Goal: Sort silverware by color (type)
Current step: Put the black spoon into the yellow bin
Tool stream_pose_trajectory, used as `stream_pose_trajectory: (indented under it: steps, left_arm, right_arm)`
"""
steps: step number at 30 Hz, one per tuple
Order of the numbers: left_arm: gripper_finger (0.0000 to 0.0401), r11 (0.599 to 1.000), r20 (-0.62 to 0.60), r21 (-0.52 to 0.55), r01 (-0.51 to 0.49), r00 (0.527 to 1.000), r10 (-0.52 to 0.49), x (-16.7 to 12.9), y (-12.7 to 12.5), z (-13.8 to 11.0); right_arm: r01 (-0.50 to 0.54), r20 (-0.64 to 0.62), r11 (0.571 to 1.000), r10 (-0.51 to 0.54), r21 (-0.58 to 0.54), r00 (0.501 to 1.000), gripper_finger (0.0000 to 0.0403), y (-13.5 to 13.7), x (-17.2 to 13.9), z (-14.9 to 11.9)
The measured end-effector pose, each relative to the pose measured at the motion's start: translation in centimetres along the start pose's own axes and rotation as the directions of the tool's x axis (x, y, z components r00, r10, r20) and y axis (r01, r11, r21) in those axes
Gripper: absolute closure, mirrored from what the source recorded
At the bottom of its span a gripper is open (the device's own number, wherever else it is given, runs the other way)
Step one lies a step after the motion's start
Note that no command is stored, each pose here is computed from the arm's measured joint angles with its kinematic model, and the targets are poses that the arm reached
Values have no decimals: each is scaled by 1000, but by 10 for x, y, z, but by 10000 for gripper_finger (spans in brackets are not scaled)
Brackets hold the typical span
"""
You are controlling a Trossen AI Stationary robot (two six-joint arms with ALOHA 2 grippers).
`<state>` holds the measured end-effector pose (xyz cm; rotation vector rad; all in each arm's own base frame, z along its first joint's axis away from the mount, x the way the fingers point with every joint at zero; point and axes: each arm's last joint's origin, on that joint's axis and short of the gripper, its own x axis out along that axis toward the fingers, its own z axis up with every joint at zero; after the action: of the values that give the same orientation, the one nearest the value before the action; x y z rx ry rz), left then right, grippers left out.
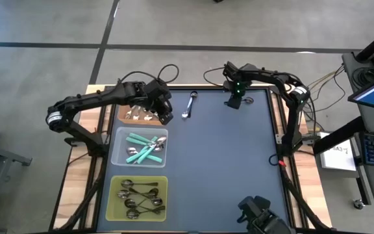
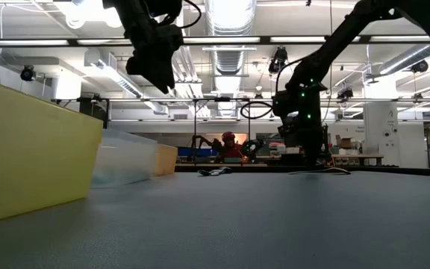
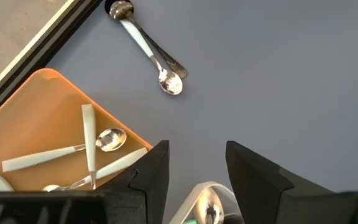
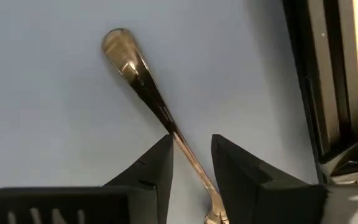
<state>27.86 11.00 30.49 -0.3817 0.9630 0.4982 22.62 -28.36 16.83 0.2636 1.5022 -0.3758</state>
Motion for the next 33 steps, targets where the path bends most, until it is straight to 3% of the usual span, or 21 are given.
stream_pose_trajectory:
  steps: [8,18,22,26,33]
  left_arm:
    - [261,1000,-15,18,-4,1000,4,-1,1,0]
    - [261,999,-17,37,-6,1000,6,-1,2,-1]
    - [261,999,-8,31,-8,1000,8,-1,4,1]
    - [261,1000,7,26,-9,1000,9,-1,5,3]
    - [261,1000,61,7,-5,998,5,-1,8,8]
  right_arm:
    - [-5,-5,991,4,-132,1000,264,0,0,-1]
    - [-4,-4,931,3,-366,1000,272,4,16,-8]
    - [15,20,933,-8,-358,1000,277,3,20,-9]
    - [4,47,965,8,-261,999,290,1,20,-8]
    - [-93,121,976,118,-196,986,372,-1,23,-10]
